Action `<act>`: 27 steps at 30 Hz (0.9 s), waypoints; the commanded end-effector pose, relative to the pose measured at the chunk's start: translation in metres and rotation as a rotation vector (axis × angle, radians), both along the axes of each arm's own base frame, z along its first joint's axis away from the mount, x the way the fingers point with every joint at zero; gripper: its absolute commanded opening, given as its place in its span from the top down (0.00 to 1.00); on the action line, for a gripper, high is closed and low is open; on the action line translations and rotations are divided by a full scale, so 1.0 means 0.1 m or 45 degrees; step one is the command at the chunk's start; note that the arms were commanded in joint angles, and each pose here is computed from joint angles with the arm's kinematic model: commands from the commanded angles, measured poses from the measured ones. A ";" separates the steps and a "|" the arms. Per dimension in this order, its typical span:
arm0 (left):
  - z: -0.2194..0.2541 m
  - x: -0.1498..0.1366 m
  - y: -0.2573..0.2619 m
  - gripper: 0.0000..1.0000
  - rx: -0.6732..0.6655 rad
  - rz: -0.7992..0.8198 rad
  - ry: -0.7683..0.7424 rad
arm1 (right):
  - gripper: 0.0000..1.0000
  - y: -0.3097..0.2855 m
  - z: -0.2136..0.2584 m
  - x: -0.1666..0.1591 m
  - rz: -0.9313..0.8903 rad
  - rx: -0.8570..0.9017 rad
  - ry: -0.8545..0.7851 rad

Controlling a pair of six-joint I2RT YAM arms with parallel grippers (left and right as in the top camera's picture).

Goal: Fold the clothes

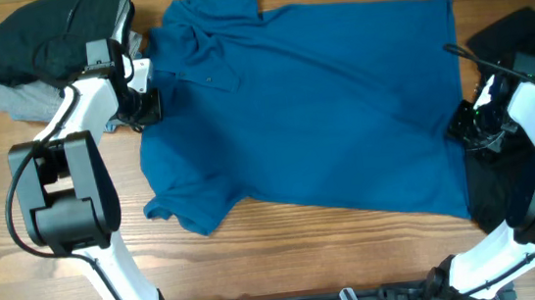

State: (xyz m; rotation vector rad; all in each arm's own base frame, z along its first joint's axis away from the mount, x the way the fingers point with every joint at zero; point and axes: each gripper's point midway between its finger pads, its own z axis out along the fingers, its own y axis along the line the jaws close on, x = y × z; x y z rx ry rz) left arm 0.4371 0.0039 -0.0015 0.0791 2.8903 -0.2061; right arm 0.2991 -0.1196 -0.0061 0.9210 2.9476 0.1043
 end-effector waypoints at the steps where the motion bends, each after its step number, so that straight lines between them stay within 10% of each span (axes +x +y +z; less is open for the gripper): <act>1: -0.12 -0.08 0.14 0.86 0.069 0.040 0.051 | 0.64 0.00 -0.35 -0.42 -0.042 -0.024 0.223; 5: -0.12 -0.08 0.14 0.87 0.070 0.040 0.050 | 0.96 0.30 -0.31 -0.13 0.101 0.203 0.021; 13: 0.53 -0.08 0.14 0.96 0.074 0.043 -0.012 | 0.96 0.08 0.93 0.22 0.011 0.099 -0.260; 19: 1.88 -0.13 0.50 0.96 0.299 0.184 -0.391 | 0.96 0.03 2.55 0.32 0.053 -0.094 -0.645; 27: 3.80 -0.85 0.98 0.96 0.362 0.517 -1.066 | 0.96 0.02 3.42 0.14 0.042 -0.236 -0.784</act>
